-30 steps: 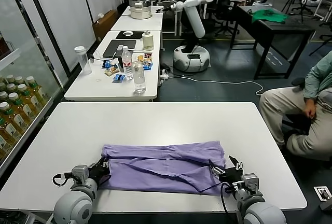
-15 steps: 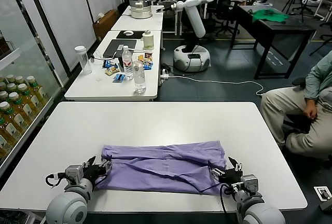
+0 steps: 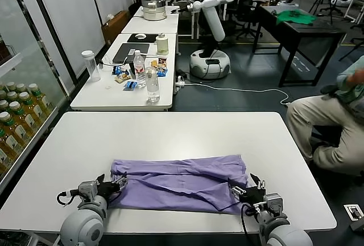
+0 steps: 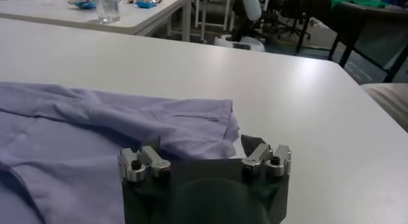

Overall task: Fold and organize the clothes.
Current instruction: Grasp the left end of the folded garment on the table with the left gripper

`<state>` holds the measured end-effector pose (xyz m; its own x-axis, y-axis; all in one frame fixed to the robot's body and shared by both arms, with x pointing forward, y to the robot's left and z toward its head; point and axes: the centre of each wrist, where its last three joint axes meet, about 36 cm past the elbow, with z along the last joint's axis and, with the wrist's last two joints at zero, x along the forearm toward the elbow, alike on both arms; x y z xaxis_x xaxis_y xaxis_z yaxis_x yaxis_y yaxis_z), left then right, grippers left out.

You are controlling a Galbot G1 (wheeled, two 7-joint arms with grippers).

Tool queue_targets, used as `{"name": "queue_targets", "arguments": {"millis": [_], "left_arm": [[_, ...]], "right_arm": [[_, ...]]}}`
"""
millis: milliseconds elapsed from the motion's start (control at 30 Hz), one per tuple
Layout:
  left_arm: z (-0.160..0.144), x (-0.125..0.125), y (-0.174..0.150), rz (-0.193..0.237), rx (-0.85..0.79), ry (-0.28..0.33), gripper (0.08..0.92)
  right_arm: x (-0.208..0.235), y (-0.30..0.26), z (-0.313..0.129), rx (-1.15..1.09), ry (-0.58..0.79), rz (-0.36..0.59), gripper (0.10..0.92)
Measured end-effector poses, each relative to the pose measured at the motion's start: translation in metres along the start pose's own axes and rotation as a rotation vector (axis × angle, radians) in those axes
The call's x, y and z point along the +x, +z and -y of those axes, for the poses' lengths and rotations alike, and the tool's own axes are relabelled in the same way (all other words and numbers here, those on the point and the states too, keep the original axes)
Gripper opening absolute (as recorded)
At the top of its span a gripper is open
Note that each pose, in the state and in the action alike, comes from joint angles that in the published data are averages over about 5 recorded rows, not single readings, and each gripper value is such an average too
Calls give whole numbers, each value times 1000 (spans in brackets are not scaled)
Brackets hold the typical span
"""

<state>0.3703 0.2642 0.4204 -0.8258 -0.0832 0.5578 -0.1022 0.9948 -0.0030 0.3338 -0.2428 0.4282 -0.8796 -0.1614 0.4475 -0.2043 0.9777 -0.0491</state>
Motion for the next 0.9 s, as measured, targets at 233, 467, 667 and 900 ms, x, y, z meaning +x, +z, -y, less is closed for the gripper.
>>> {"name": "queue_targets", "arguments": {"millis": [233,467,667,900], "left_arm": [[3,-3,3,-5,4,0,637],[8,-4,7,-12,6,9,429],[12,-6,10,-16,1,15,255],[11,-12,6,5,-21,-10,106]], "right_arm": [[-3,-1,-2,3,-7,2,823],[-3,0,-2,5,-9,0,823],[-3,-1,-2,7,-12,2,823],[-3,-2,-2,12,-14,3,823]]}}
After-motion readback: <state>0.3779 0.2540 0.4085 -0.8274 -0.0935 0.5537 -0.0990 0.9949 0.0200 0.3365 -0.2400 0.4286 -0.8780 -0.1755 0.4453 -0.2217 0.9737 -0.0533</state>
